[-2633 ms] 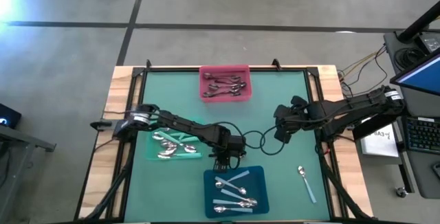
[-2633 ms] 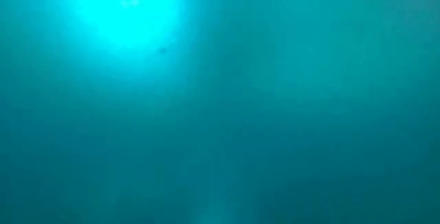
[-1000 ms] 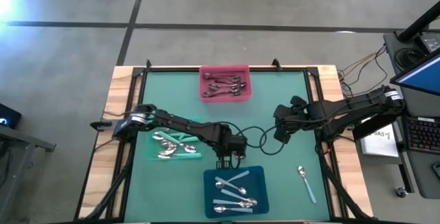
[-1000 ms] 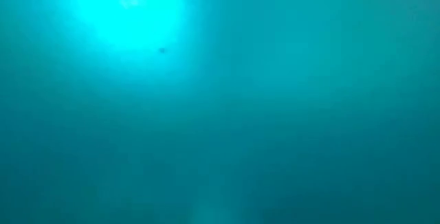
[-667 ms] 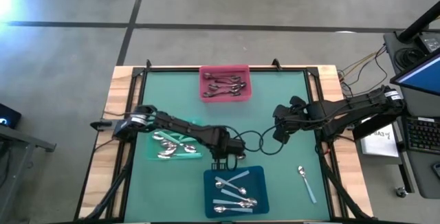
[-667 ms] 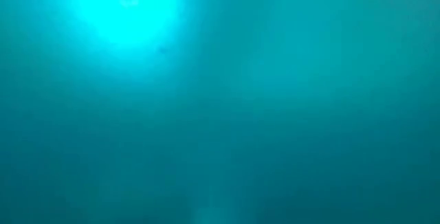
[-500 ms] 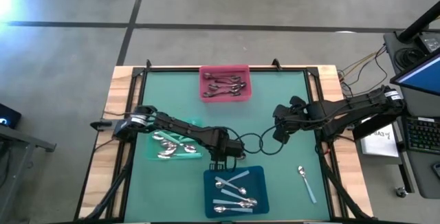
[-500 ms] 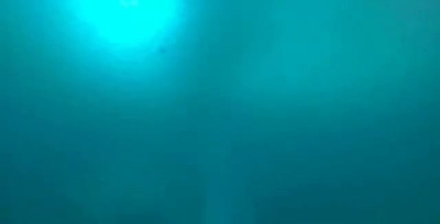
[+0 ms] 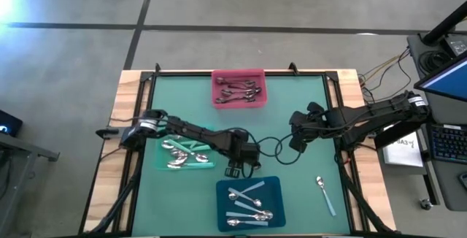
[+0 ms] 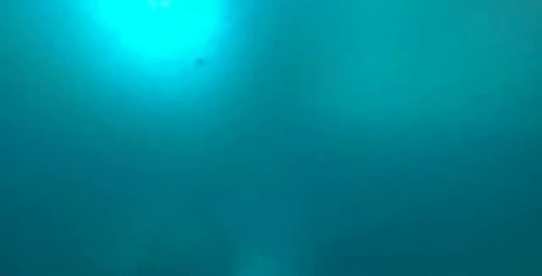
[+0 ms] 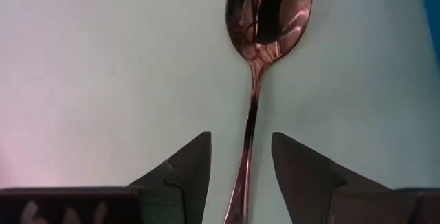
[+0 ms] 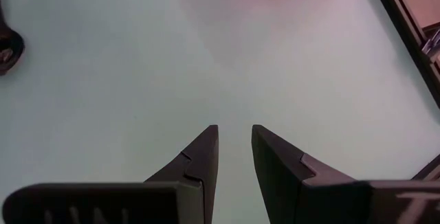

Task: Sort silverware by color (type)
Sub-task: Put the black spoon into the red bin

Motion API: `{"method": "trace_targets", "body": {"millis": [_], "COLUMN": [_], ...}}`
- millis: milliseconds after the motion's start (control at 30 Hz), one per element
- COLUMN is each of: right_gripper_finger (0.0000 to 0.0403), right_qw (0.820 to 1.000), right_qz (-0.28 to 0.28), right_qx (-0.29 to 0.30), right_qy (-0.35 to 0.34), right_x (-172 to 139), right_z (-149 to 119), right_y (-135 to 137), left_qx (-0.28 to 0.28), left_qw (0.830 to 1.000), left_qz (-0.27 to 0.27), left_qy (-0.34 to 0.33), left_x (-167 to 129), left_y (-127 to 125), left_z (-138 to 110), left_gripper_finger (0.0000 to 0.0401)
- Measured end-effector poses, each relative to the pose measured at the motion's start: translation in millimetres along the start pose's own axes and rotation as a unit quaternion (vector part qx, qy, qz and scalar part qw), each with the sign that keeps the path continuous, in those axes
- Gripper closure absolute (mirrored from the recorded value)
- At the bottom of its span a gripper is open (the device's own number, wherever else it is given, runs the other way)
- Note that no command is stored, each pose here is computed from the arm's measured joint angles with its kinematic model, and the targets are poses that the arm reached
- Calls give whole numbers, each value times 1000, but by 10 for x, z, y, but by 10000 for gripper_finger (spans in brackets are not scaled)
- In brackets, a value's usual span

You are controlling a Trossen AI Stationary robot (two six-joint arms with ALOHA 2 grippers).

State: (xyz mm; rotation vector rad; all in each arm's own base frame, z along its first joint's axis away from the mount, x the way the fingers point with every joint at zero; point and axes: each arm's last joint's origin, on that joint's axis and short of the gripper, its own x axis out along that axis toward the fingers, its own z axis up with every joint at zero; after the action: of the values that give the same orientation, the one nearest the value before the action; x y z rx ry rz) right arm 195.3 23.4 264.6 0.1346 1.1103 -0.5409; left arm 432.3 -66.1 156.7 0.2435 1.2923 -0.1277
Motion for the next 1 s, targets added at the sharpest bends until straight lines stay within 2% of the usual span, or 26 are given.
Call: {"method": "trace_targets", "body": {"millis": [200, 433, 567, 733, 800, 1000], "right_gripper_finger": [323, 323, 323, 323, 323, 323], "right_qw": [1000, 1000, 1000, 1000, 1000, 1000], "right_qz": [2, 3, 3, 3, 3, 4], "right_qx": [2, 2, 2, 3, 3, 3], "right_qy": [-3, -4, -5, -5, -5, -5], "right_x": [0, 1, 1, 1, 1, 1], "right_z": [6, 9, 10, 11, 11, 12], "right_y": [4, 6, 7, 8, 8, 8], "left_qx": [-9, -18, -34, -80, -100, -102], "left_qw": [998, 998, 997, 993, 992, 992], "left_qz": [-64, -59, -67, -83, -83, -79], "left_qy": [-7, 3, 1, 2, 3, -2], "left_x": [173, 306, 321, 339, 341, 303], "left_y": [12, 55, 149, 267, 280, 286], "left_z": [-36, -63, -75, -97, -99, -87], "left_gripper_finger": [262, 265, 299, 385, 392, 398]}}
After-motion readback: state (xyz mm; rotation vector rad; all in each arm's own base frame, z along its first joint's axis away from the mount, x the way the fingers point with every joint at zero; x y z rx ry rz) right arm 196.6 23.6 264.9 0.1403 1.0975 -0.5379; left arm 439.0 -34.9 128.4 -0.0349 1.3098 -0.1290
